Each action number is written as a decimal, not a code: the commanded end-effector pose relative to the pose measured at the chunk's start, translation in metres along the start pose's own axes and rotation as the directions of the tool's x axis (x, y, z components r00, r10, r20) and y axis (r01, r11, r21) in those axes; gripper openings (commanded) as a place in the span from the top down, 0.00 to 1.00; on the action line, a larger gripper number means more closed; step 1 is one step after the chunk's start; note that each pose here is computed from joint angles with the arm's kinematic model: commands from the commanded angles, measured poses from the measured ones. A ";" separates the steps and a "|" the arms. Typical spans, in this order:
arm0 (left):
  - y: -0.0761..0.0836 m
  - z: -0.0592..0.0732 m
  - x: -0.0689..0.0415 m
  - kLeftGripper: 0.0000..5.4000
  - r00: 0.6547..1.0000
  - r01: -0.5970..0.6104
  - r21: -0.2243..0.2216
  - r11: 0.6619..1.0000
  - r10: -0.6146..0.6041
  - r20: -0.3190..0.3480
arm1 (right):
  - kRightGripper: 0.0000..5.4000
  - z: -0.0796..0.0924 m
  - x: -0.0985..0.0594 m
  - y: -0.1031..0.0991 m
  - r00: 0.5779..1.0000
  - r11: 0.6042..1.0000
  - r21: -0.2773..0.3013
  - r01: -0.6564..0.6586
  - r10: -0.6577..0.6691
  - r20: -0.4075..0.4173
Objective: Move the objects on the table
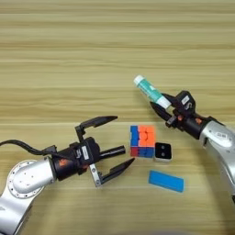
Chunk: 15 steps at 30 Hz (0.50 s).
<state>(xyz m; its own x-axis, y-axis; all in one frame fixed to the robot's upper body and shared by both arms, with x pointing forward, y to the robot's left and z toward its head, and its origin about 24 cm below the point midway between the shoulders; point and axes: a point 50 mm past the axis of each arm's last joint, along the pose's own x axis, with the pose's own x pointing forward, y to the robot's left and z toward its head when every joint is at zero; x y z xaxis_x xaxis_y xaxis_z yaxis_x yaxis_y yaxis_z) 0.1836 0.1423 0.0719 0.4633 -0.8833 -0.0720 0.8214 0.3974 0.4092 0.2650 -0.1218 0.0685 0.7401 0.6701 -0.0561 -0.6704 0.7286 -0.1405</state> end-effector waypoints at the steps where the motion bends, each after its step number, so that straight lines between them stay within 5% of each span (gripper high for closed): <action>1: 0.003 0.003 0.000 0.00 1.000 -0.007 0.002 1.000 0.007 0.012 | 0.68 0.009 -0.010 0.005 0.996 0.998 -0.018 -0.057 0.058 0.067; 15: 0.007 0.009 0.000 0.00 0.998 -0.025 -0.037 0.999 0.027 0.053 | 0.68 0.025 -0.030 0.029 0.952 0.974 -0.014 -0.227 0.225 0.209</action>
<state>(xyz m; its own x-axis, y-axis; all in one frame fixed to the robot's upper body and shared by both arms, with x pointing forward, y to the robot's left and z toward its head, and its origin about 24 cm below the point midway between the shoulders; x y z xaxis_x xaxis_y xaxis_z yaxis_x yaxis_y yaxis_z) 0.1849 0.1426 0.0802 0.4731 -0.8810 -0.0038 0.8207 0.4391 0.3655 0.2253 -0.1178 0.0858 0.5669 0.8181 0.0967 -0.8077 0.5751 -0.1301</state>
